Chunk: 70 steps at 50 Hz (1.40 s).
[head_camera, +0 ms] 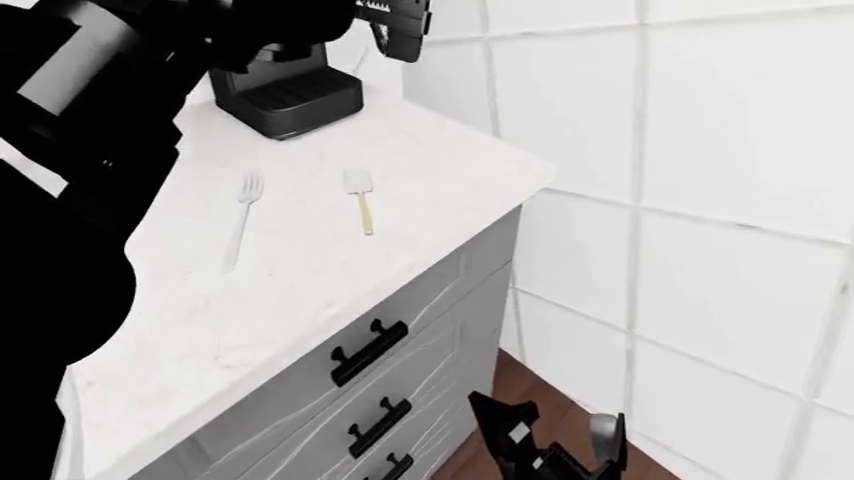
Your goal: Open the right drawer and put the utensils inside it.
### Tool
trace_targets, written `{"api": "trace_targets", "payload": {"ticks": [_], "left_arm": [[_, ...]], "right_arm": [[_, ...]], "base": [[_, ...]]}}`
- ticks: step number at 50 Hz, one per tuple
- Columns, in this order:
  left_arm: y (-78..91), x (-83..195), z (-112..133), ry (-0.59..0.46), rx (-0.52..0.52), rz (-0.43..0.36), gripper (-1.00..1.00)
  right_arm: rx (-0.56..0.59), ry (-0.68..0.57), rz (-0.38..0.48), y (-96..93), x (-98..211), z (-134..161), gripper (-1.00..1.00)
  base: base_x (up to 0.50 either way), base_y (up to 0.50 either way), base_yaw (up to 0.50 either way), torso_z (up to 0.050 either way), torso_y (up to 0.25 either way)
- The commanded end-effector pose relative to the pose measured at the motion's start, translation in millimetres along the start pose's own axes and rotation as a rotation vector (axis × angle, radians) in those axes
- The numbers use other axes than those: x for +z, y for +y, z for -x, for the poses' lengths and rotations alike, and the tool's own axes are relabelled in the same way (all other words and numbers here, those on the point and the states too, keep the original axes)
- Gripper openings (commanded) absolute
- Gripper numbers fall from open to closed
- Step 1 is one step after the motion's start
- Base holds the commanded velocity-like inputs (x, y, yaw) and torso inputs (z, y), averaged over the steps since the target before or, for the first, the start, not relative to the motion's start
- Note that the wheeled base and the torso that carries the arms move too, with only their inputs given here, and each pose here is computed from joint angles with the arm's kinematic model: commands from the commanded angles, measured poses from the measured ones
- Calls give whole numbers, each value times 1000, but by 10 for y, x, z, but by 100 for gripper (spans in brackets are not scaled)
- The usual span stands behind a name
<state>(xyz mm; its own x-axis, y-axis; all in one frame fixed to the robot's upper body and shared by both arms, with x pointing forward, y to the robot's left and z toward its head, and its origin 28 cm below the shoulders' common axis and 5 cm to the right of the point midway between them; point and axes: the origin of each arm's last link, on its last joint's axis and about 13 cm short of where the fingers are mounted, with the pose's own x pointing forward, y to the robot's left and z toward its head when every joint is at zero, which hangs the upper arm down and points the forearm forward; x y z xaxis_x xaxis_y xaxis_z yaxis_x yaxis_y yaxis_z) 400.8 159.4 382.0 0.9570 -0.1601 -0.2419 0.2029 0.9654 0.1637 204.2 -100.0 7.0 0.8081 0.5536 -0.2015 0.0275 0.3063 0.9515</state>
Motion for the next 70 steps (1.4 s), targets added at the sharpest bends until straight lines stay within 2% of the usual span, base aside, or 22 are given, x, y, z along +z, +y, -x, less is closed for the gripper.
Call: {"api": "trace_targets", "payload": {"ticks": [1, 14, 31, 43, 66, 70], "left_arm": [[-74, 7, 5, -5, -55, -3, 100], [-45, -32, -19, 3, -46, -9, 100], [-11, -41, -25, 6, -37, -15, 100], [3, -60, -37, 9, -34, -17, 100], [-13, -83, -48, 15, -44, -23, 100], [-19, -78, -45, 14, -46, -24, 100]], "right_arm": [[14, -10, 11, 7, 1, -2, 100], [-7, -8, 6, -2, 12, -17, 100], [-27, -13, 23, 15, 10, -21, 100], [-27, -21, 18, 1, 8, -27, 100], [-35, -32, -10, -39, 21, -31, 100], [-45, 3, 7, -35, 25, -47, 100]], "base": [[351, -356, 0, 0, 0], [351, -356, 0, 0, 1], [-134, 136, 0, 0, 0], [432, 101, 0, 0, 0], [71, -82, 0, 0, 0], [0, 0, 0, 0, 0]]}}
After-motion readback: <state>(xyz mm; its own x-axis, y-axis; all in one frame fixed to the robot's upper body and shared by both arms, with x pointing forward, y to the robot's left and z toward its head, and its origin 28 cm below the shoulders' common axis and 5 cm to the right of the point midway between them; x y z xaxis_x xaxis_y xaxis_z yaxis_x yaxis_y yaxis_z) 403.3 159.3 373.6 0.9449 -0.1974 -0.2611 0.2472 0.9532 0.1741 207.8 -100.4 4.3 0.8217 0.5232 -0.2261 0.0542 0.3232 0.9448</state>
